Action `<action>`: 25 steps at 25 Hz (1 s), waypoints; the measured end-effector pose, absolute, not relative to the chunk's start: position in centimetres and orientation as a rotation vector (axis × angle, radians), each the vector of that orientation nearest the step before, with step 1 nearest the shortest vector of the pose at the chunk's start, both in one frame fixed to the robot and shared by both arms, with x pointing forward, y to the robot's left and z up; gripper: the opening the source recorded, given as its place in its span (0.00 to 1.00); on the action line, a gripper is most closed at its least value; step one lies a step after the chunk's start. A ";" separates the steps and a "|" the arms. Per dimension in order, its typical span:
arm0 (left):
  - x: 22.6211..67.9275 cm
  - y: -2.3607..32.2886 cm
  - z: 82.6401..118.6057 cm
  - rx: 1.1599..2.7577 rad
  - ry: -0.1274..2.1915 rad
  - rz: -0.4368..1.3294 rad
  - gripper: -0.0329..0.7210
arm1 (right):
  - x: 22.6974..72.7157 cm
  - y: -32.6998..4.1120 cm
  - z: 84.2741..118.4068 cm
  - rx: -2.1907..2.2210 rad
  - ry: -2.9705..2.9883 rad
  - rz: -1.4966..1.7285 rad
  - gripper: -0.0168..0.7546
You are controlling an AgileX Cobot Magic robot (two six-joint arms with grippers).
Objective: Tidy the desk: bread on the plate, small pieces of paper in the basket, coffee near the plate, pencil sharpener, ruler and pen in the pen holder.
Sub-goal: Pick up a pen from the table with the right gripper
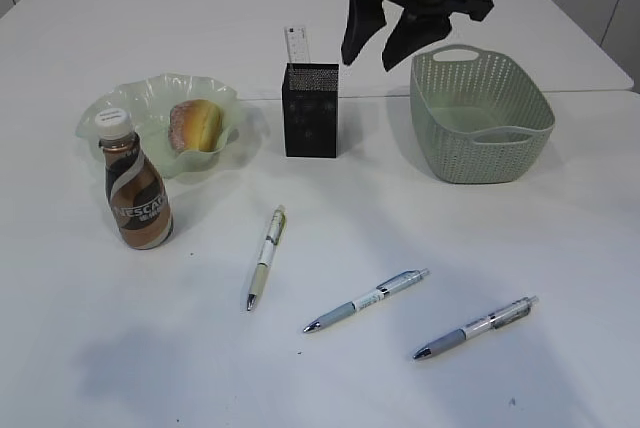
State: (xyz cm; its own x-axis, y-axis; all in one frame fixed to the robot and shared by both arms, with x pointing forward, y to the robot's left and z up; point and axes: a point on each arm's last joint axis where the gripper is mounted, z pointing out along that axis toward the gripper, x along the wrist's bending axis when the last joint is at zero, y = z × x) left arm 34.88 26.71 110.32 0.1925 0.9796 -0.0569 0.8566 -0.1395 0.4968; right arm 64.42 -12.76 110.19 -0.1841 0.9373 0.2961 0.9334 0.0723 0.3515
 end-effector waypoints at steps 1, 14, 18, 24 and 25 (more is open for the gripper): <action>34.9 26.7 110.3 2.057 1.718 0.392 0.66 | 64.3 -12.8 110.4 2.002 2.291 0.746 0.50; 34.8 26.7 110.3 2.062 1.723 0.387 0.66 | 61.0 -14.4 113.9 2.019 2.200 0.768 0.50; 34.8 26.7 110.3 2.063 1.723 0.389 0.66 | 59.1 -15.4 113.1 2.095 2.164 0.681 0.50; 34.8 26.8 110.3 2.066 1.726 0.386 0.66 | 56.7 -16.4 110.8 2.306 2.079 0.548 0.50; 34.8 26.8 110.2 2.067 1.727 0.385 0.66 | 56.1 -16.6 110.1 2.368 2.047 0.503 0.50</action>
State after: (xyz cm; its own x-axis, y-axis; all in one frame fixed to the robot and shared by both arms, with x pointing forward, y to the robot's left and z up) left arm 34.75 26.76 110.24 0.1912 0.9801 -0.0535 0.8647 -0.1424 0.4817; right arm 56.13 -16.57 110.06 0.1161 0.9598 0.2556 0.9688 -0.1661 0.1837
